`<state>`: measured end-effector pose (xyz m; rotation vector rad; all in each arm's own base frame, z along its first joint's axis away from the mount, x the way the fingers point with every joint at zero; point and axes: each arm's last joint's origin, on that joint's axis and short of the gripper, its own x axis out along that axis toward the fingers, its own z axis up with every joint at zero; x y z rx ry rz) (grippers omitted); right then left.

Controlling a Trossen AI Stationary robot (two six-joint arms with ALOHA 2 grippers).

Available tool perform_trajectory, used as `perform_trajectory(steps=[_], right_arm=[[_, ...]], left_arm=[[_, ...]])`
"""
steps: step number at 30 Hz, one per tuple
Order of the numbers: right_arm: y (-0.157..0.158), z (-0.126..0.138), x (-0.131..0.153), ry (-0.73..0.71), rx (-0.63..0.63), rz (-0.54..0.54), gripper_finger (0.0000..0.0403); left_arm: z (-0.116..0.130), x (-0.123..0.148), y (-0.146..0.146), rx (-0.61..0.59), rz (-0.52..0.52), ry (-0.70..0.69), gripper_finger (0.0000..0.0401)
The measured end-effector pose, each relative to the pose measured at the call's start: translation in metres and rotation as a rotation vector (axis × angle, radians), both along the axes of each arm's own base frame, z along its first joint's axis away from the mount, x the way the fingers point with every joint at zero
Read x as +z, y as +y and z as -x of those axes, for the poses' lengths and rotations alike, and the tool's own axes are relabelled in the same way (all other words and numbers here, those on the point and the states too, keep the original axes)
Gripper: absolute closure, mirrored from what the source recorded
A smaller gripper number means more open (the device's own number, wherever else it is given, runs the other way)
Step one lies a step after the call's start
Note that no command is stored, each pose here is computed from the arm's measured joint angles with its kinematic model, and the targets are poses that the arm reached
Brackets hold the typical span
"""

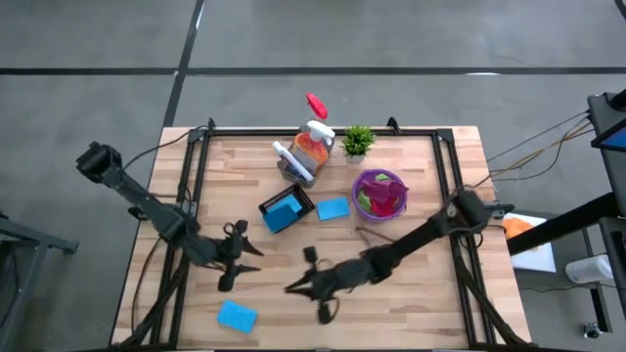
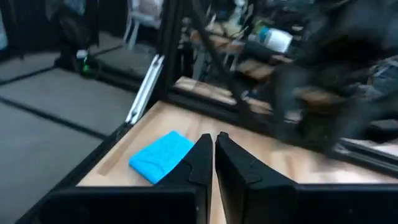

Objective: Pick & Place Kitchen Items
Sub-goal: Put the blue sponge into the black basket

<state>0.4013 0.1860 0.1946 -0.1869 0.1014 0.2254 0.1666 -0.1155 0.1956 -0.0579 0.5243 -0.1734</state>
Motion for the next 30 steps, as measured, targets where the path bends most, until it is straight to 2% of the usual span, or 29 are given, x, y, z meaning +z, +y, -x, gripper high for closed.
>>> perform_trajectory(steps=[3, 5, 11, 14, 17, 20, 24, 30], right_arm=[[-0.011, 0.024, 0.014, 0.001, -0.003, -0.043, 0.0379], [-0.015, 0.040, 0.022, 0.003, 0.000, -0.077, 0.0357], [-0.019, 0.080, 0.037, 0.047, -0.004, -0.074, 0.0222], [-0.017, 0.091, 0.042, 0.107, -0.003, -0.069, 0.0159], [-0.012, 0.097, 0.040, 0.144, -0.041, -0.055, 0.0119], [-0.005, 0.101, 0.036, 0.150, -0.087, -0.029, 0.0103], [0.003, 0.103, 0.027, 0.172, -0.084, -0.007, 0.0101], [0.005, 0.104, 0.023, 0.182, -0.118, 0.015, 0.0101]], left_arm=[[-0.006, -0.008, -0.010, -0.035, -0.031, 0.078, 0.0206], [-0.010, -0.013, -0.016, -0.054, -0.050, 0.147, 0.0194], [-0.019, -0.016, -0.031, -0.077, -0.086, 0.382, 0.0112], [-0.022, -0.017, -0.039, -0.096, -0.049, 0.510, 0.0068], [-0.023, -0.020, -0.046, -0.098, -0.002, 0.605, 0.0040], [-0.023, -0.028, -0.054, -0.110, 0.045, 0.691, 0.0033], [-0.020, -0.043, -0.064, -0.114, 0.097, 0.817, 0.0036], [-0.022, -0.056, -0.076, -0.094, 0.106, 0.897, 0.0071]])
